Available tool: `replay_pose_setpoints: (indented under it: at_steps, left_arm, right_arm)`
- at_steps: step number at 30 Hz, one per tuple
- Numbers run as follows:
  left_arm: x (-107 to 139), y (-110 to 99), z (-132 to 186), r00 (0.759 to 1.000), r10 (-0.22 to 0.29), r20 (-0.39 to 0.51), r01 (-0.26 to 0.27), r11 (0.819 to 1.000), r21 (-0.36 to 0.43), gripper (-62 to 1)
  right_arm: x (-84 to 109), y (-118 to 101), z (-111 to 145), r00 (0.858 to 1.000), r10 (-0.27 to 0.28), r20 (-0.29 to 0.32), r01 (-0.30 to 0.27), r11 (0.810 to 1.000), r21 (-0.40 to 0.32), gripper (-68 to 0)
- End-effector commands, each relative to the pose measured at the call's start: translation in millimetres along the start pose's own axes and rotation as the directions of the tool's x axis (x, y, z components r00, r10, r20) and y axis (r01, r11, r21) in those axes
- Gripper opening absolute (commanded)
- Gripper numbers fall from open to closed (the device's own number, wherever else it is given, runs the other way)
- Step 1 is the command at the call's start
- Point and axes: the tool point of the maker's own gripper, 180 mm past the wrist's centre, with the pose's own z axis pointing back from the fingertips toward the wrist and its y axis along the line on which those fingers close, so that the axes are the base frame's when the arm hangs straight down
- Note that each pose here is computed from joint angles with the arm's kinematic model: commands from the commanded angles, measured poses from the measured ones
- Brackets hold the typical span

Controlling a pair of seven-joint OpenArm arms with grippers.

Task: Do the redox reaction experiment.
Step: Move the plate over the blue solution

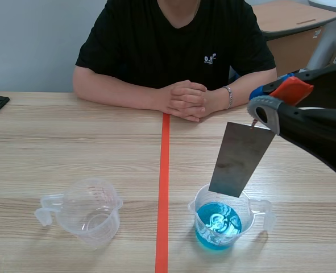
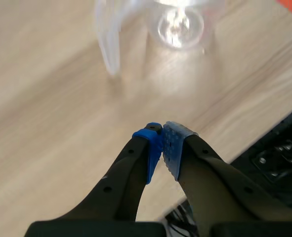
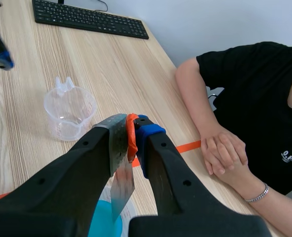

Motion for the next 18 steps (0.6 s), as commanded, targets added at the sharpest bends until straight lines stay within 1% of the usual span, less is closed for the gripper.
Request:
replay_pose_setpoints:
  at_steps: [1,3,5,7,10,13,16,18]
  left_arm:
    - [30,8,-6,0.994,-0.041,0.101,0.041,0.999,-0.001,-56.7]
    - [58,14,-10,0.977,-0.094,0.190,0.098,0.995,-0.011,-56.7]
    - [86,16,-12,0.953,-0.139,0.271,0.150,0.988,-0.022,-56.7]
    - [111,12,-12,0.924,-0.166,0.343,0.197,0.979,-0.057,-56.7]
    - [142,-2,-9,0.881,-0.168,0.442,0.255,0.956,-0.145,-56.7]
    - [166,-12,-9,0.845,-0.168,0.508,0.301,0.934,-0.193,-56.7]
    - [180,-21,-15,0.821,-0.159,0.548,0.324,0.921,-0.218,-56.7]
    - [185,-29,-22,0.815,-0.150,0.560,0.329,0.915,-0.233,-56.7]
  right_arm:
    - [7.3,-1,-1,0.999,0.002,0.032,-0.002,1.000,0.002,-66.0]
    - [7.3,-1,-1,0.999,0.002,0.032,-0.002,1.000,0.002,-66.0]
    - [7.3,-1,-1,0.999,0.002,0.032,-0.002,1.000,0.002,-66.0]
    - [7.3,-1,-1,0.999,0.002,0.032,-0.002,1.000,0.002,-66.0]
    - [7.3,-1,-1,0.999,0.002,0.032,-0.002,1.000,0.002,-66.0]
    - [7.3,-1,-1,0.999,0.002,0.032,-0.002,1.000,0.002,-66.0]
    - [7.3,-1,-1,0.999,0.002,0.032,-0.002,1.000,0.002,-66.0]
    - [7.3,-1,-1,0.999,0.002,0.032,-0.002,1.000,0.002,-66.0]
